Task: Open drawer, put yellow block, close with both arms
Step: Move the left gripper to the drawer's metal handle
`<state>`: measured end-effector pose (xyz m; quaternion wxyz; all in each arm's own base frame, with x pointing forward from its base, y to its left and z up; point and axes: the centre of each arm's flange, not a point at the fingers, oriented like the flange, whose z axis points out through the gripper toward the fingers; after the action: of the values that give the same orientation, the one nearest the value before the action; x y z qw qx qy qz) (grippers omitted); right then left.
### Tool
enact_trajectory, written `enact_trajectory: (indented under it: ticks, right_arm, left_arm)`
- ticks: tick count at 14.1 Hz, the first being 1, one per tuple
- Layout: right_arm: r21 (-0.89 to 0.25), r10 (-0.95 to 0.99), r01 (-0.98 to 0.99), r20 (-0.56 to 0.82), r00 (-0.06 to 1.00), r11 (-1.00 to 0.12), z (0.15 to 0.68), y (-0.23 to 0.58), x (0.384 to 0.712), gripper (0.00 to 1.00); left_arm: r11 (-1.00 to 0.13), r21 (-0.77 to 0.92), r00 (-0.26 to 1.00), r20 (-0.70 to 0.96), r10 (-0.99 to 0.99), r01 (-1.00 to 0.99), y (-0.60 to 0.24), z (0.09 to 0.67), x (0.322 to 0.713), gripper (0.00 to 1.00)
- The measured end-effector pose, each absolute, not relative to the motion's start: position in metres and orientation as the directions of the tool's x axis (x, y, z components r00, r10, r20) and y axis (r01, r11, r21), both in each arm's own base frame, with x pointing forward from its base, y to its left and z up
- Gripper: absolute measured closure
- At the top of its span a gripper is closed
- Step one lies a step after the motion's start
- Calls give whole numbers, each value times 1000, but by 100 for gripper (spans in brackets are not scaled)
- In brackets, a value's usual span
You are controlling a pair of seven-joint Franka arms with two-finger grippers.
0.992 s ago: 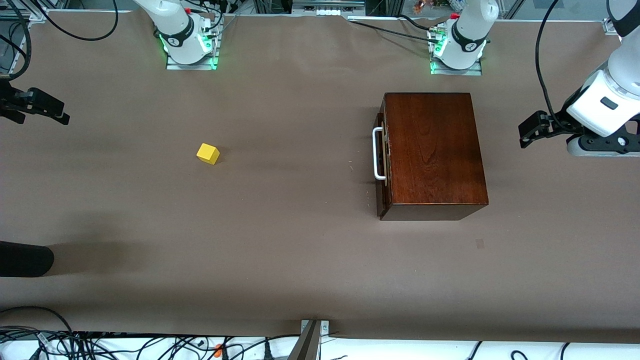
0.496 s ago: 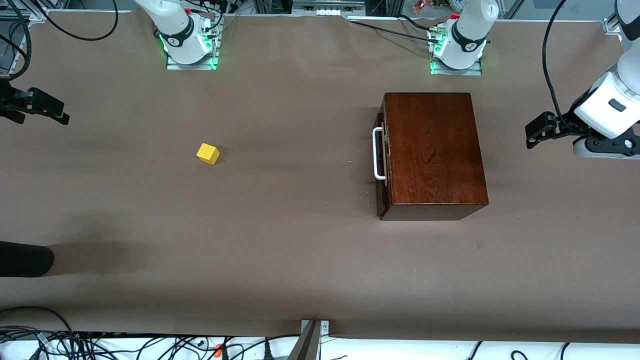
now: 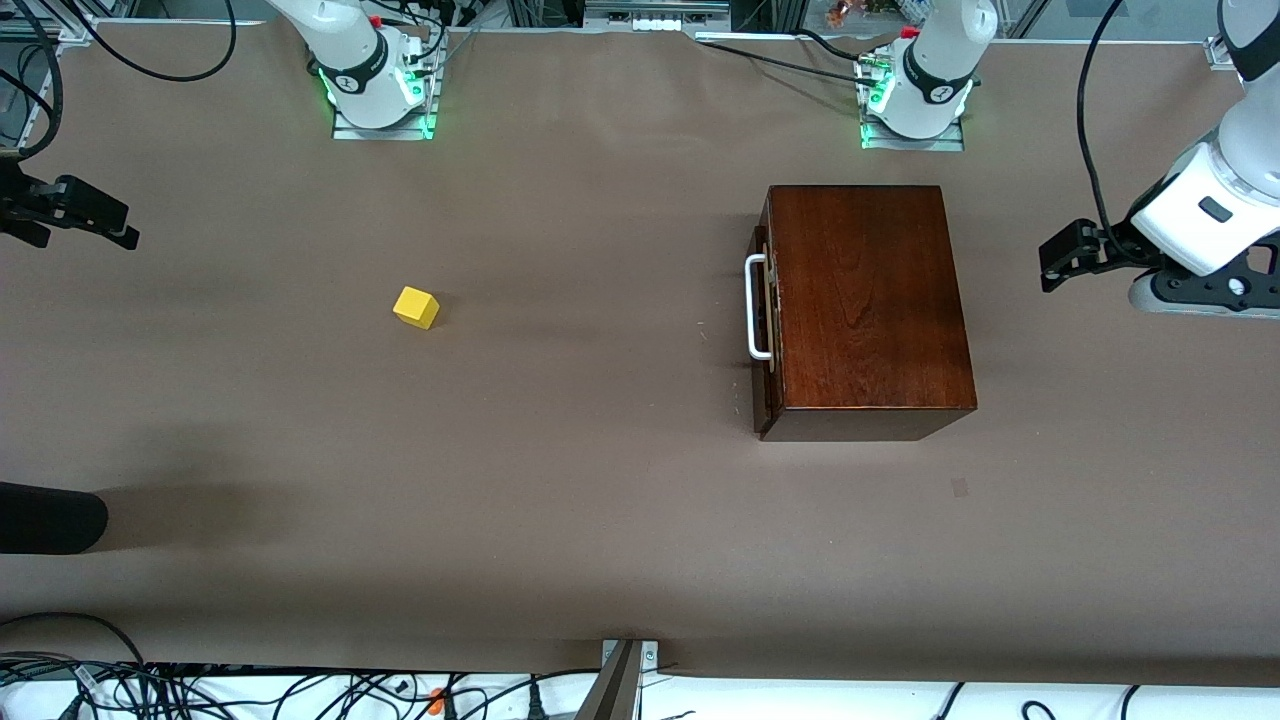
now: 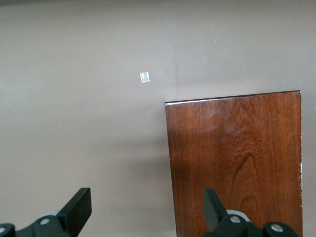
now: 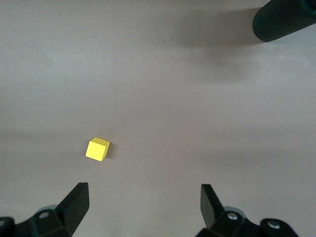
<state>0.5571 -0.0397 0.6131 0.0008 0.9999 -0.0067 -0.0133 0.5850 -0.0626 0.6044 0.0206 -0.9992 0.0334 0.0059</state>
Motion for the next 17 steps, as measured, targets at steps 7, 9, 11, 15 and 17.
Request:
enact_trajectory:
  ticks: [7,9,11,15,17]
  right_arm:
    - [2,-14,-14,-27,1000,-1000,613,-40,557,0]
    - [2,-14,-14,-27,1000,-1000,613,-40,557,0]
    - [2,-14,-14,-27,1000,-1000,613,-40,557,0]
    - [2,-14,-14,-27,1000,-1000,613,-40,557,0]
    - [2,-15,-14,-26,1000,-1000,613,-40,557,0]
  left_arm:
    - [-1000,-24,999,-40,9,8,-175,589,568,0]
    - [-999,-30,998,-65,27,25,-218,575,559,0]
    - [-998,-44,994,-100,37,33,-258,553,550,0]
    - [-996,-80,985,-161,56,44,-330,504,530,0]
    - [-996,-94,983,-183,28,10,-374,476,512,0]
